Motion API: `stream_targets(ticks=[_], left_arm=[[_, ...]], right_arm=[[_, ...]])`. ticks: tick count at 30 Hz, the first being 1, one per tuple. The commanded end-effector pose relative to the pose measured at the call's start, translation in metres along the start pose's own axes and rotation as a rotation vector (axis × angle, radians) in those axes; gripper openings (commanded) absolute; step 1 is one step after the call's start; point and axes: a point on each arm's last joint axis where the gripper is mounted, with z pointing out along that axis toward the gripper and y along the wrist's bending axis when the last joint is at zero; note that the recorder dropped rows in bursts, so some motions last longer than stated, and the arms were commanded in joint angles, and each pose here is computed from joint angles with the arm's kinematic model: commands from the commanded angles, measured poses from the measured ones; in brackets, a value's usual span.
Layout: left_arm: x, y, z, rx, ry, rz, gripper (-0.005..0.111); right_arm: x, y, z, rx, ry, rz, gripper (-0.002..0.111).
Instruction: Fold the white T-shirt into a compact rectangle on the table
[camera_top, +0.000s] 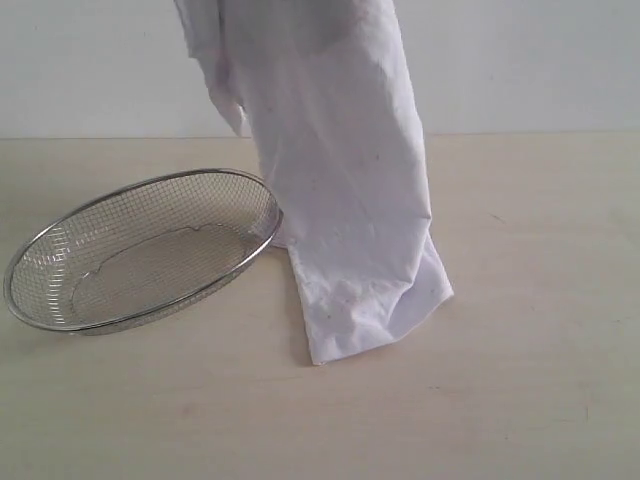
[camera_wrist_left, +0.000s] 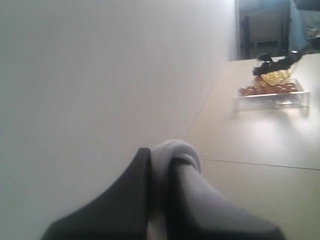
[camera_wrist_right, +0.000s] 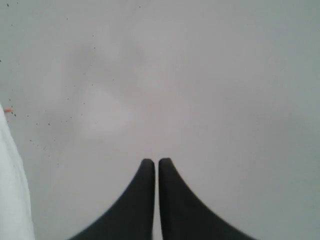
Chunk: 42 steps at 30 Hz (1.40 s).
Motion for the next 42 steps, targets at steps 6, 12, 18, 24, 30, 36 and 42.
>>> stream_targets(ticks=[6, 12, 18, 24, 30, 36, 42], left_arm=[[0.008, -0.026, 0.024, 0.097, 0.148, -0.035, 0.004], [0.031, -0.037, 0.045, 0.096, 0.298, -0.071, 0.004], [0.019, -0.068, 0.064, 0.244, 0.201, -0.065, 0.004], [-0.054, -0.124, 0.027, 0.367, -0.034, 0.003, 0.004], [-0.067, -0.124, 0.001, 0.175, 0.104, 0.009, 0.004], [0.034, -0.076, 0.082, 0.127, 0.351, -0.124, 0.004], [0.123, -0.041, 0.132, -0.01, 0.527, -0.149, 0.004]], right_arm=[[0.001, -0.001, -0.001, -0.002, 0.012, -0.001, 0.0], [0.002, -0.001, -0.001, -0.002, 0.016, -0.003, 0.0], [0.004, -0.001, -0.001, 0.0, 0.039, -0.026, 0.0], [0.004, -0.002, -0.001, 0.007, 0.046, -0.034, 0.0], [0.003, -0.002, -0.001, 0.005, 0.028, -0.022, 0.0], [0.003, -0.002, -0.001, 0.003, 0.037, -0.01, 0.0], [0.006, -0.002, -0.001, 0.002, 0.066, -0.028, 0.0]])
